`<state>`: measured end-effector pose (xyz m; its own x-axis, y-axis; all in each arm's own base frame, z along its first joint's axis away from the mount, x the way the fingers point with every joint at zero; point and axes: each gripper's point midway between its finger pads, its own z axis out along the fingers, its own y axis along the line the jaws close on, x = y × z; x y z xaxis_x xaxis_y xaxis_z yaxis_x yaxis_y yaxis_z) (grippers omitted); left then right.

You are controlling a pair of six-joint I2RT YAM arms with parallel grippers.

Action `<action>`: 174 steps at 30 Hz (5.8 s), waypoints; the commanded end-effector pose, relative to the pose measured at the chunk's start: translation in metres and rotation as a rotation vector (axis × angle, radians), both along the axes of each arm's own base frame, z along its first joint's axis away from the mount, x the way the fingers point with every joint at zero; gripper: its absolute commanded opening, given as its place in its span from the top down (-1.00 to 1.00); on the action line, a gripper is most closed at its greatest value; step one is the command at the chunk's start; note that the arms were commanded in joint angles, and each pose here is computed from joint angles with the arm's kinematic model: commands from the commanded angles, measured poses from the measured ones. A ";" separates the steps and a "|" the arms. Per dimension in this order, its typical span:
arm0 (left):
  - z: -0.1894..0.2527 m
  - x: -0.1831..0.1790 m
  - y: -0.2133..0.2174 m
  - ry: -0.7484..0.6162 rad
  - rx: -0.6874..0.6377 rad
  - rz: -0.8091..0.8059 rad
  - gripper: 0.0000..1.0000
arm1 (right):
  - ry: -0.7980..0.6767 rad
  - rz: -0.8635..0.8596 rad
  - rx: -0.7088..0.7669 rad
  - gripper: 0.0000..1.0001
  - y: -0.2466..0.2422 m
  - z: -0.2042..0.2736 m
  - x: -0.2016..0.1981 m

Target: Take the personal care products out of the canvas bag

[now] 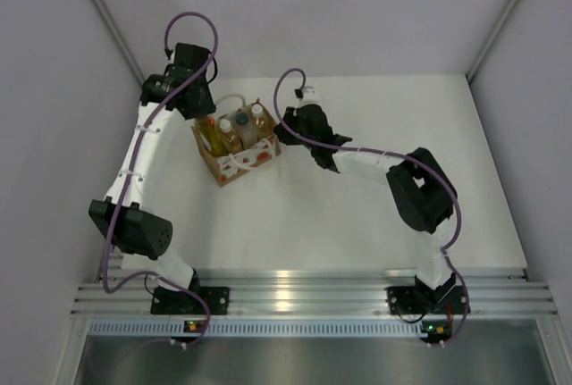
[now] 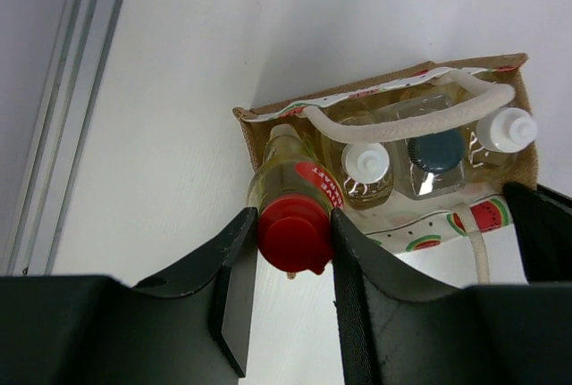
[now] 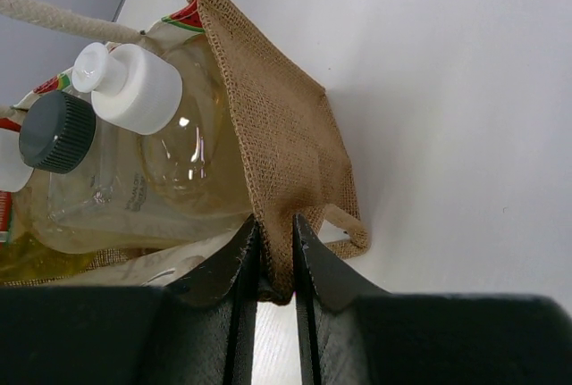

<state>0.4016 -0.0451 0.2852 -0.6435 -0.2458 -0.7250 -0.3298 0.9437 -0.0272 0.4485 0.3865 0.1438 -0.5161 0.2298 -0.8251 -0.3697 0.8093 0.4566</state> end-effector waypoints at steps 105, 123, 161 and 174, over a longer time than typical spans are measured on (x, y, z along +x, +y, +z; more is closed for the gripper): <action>-0.066 0.040 -0.038 -0.077 -0.028 0.095 -0.26 | 0.048 0.048 -0.096 0.95 -0.014 -0.013 -0.022; -0.087 0.053 -0.035 -0.042 -0.023 0.090 0.21 | 0.052 0.051 -0.094 0.95 -0.012 -0.014 -0.021; 0.120 -0.016 -0.053 -0.376 -0.197 -0.188 1.00 | 0.071 0.023 -0.081 0.95 -0.012 -0.016 -0.018; 0.179 -0.081 -0.092 -0.474 -0.404 -0.466 1.00 | 0.070 0.024 -0.080 0.95 -0.011 -0.011 -0.017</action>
